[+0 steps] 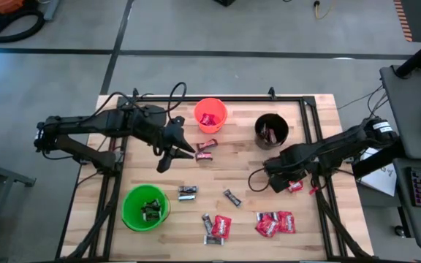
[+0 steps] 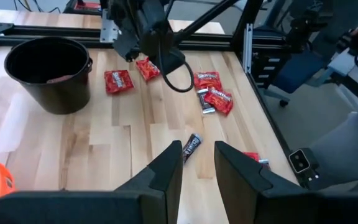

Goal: Sort candy
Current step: Put the red candy into the orange bucket

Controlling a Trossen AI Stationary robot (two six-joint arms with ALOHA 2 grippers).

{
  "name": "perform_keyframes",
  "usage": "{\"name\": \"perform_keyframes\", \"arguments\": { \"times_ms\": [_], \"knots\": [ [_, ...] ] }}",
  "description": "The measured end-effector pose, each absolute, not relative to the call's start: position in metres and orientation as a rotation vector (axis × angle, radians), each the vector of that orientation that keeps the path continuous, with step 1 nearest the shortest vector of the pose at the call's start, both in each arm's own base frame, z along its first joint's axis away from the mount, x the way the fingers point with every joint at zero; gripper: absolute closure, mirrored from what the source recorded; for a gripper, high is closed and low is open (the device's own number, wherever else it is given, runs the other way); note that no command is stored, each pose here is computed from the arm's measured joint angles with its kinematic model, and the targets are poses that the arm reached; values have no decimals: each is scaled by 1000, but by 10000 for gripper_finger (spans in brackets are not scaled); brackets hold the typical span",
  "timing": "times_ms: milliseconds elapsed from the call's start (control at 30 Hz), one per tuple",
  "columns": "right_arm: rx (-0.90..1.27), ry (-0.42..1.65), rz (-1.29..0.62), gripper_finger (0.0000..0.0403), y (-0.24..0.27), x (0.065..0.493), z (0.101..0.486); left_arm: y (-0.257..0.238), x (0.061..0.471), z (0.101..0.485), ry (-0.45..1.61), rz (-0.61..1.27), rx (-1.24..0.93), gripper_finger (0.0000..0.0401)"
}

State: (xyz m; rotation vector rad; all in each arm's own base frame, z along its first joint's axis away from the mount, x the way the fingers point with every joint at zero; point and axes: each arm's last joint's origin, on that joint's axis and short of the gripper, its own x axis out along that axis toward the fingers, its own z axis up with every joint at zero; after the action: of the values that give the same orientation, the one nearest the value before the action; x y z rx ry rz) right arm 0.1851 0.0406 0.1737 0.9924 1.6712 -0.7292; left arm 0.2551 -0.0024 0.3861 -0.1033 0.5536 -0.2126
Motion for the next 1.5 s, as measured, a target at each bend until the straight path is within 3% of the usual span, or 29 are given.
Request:
{"name": "perform_keyframes", "arguments": {
  "times_ms": [367, 833, 1067, 1267, 1500],
  "knots": [
    [1007, 1628, -693, 238, 39, 176, 144, 4, 256, 387, 541, -189, -112, 323],
    [992, 1590, -669, 360, 39, 178, 140, 8, 257, 383, 538, -173, -115, 323],
    [973, 1590, -643, 376, 39, 179, 141, 8, 258, 381, 538, -171, -120, 323],
    [958, 1537, -525, 377, 42, 194, 162, 9, 258, 381, 538, -168, -125, 323],
    [936, 1311, -298, 377, 41, 233, 225, 9, 258, 381, 538, -167, -126, 323]
  ]
}}
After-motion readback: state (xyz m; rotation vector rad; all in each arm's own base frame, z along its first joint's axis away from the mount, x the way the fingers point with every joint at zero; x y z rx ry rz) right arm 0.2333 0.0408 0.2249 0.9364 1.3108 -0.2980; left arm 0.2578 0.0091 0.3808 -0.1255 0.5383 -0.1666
